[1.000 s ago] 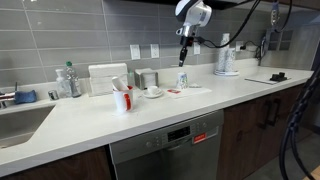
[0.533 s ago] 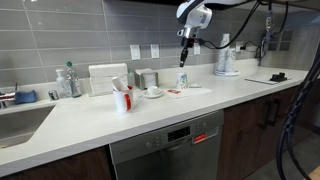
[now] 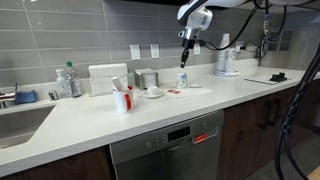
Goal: Put the white spoon on top of the coffee cup.
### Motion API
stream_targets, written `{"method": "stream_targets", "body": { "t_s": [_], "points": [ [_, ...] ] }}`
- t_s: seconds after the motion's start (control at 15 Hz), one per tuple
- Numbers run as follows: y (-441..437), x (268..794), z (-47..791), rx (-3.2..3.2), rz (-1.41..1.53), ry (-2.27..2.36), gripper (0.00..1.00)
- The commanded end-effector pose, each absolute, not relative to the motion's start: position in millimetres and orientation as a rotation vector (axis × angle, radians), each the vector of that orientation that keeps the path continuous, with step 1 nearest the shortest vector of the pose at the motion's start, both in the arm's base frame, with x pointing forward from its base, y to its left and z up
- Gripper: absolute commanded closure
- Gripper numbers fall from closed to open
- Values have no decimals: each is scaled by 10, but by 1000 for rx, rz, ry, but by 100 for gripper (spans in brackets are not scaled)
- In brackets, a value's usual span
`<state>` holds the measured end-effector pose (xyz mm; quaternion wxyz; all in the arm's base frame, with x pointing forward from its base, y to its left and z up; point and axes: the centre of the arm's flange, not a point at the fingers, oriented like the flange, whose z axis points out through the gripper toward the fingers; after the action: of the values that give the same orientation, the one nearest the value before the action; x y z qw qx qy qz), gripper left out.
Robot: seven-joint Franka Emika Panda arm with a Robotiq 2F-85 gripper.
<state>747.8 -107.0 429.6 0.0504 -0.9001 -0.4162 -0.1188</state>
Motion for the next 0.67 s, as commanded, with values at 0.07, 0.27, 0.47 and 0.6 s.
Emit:
{"method": "stream_targets", "body": {
  "t_s": [0.07,0.27,0.47,0.6],
  "points": [
    [-1218,7694,4109,-2735,-411,-1268,97],
    [-1242,7763,4040,-2742,-434,-1258,97],
    [-1261,7817,3975,-2748,-439,-1250,97],
    [-1268,7847,3935,-2748,-442,-1247,97]
  ]
}}
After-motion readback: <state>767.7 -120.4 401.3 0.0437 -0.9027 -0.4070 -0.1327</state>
